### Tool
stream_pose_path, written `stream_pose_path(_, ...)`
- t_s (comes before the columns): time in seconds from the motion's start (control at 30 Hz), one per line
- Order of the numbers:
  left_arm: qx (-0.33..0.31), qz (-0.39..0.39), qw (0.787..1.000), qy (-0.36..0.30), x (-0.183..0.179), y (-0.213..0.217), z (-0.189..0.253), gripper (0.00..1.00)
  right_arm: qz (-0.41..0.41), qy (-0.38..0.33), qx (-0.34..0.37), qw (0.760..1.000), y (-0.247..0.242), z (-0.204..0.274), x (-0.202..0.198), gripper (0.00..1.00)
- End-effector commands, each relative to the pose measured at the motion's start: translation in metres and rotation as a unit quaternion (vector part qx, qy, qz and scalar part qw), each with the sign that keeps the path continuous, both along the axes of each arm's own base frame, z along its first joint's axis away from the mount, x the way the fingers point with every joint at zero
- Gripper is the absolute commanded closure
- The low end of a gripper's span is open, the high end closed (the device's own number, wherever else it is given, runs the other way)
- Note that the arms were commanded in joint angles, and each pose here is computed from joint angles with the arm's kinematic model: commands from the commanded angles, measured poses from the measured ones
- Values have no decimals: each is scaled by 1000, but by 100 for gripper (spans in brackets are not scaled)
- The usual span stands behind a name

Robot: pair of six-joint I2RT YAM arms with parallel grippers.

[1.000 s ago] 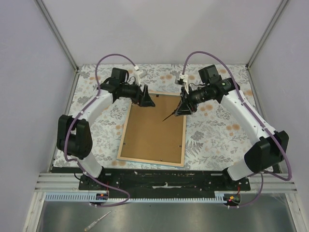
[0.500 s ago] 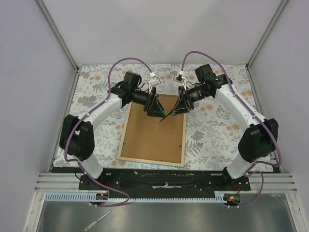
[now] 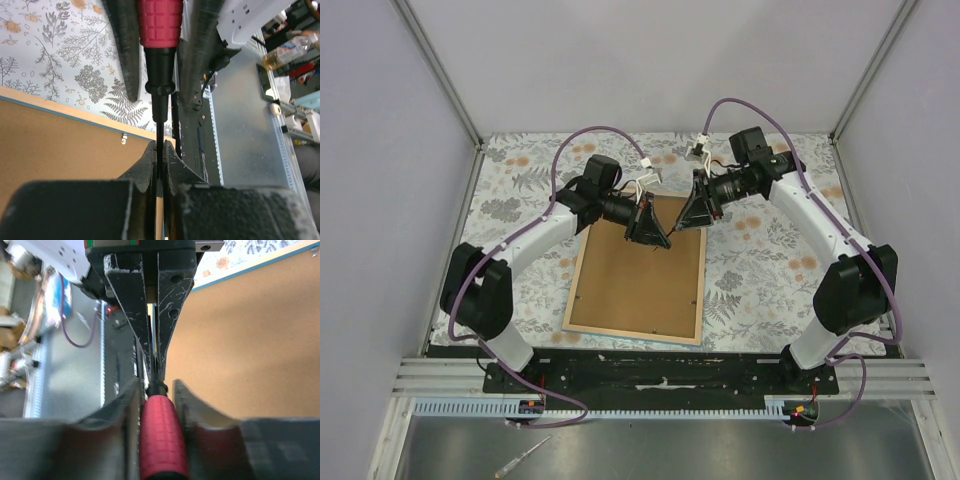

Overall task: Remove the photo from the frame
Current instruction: Adjust the screwdriver at the center of the board.

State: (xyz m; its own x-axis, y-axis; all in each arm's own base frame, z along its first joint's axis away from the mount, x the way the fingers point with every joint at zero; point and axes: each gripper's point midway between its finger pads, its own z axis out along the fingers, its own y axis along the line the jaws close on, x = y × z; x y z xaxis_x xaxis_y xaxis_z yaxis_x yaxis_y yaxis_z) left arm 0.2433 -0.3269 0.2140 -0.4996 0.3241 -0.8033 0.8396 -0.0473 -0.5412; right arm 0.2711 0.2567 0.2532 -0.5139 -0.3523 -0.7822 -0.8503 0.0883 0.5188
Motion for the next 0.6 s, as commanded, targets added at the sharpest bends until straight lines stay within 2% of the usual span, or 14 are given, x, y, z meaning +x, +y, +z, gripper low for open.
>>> stream_pose_path(0.0,-25,33,999,-9,6,-1,22,98,-8,24,39,999,9,13,-1,51)
stream_pose_path(0.03,-29,37,999,-11,7,0,24,98,-12,25,44,999,10,13,2,47)
stream_pose_path(0.13,-33,41,999,-9,5,0,25,98,-22,35,50,998,13,11,4,46)
stream_pose_path(0.43,-31,53,998,3,8,-2,20,98,-43,56,60,996,17,15,9,50)
stream_pose_path(0.57,-29,57,998,4,9,-3,19,98,-44,61,59,995,20,14,9,55)
